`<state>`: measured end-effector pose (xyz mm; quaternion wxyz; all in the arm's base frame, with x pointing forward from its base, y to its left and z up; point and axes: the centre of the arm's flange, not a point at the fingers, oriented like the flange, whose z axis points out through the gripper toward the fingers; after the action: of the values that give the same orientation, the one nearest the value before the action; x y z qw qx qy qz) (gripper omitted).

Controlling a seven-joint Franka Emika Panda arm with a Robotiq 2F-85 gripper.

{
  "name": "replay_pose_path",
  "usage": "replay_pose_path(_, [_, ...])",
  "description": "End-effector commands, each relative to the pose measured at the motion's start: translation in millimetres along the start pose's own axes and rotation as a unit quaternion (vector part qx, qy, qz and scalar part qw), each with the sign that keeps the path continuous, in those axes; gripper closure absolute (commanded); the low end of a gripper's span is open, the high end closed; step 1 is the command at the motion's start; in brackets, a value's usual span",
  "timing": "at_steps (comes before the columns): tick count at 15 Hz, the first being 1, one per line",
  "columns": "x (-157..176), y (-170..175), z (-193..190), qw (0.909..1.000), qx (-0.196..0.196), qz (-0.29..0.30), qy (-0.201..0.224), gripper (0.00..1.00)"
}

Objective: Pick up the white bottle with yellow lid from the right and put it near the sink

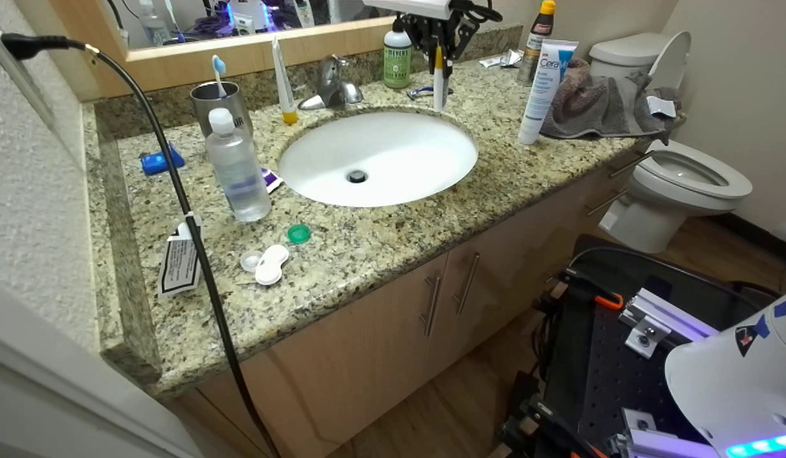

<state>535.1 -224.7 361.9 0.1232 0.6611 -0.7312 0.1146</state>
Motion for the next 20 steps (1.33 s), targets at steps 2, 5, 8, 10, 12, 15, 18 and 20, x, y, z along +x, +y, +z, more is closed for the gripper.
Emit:
replay_pose_path(2, [14.3,6.8,-10.6,0.9997,0.020,0.014,-0.002,0.74])
replay_pose_path(5, [13.4,13.1,-9.9,0.9997,0.017,0.016,-0.004,0.94])
replay_pose_path(8, [-18.8,35.7,1.8,0.9997,0.002,0.015,-0.019,0.94])
replay_pose_path(10, [-42.6,51.8,6.7,0.9995,-0.004,0.018,-0.024,0.94])
replay_pose_path(12, [-61.7,64.2,10.2,0.9991,-0.019,0.032,-0.020,0.94])
replay_pose_path(15, [-75.5,88.1,10.5,0.9972,-0.036,0.064,-0.015,0.94])
replay_pose_path(18, [-76.5,116.2,17.4,0.9935,-0.054,0.096,-0.030,0.94])
replay_pose_path(20, [-71.7,134.6,24.4,0.9902,-0.064,0.119,-0.035,0.94])
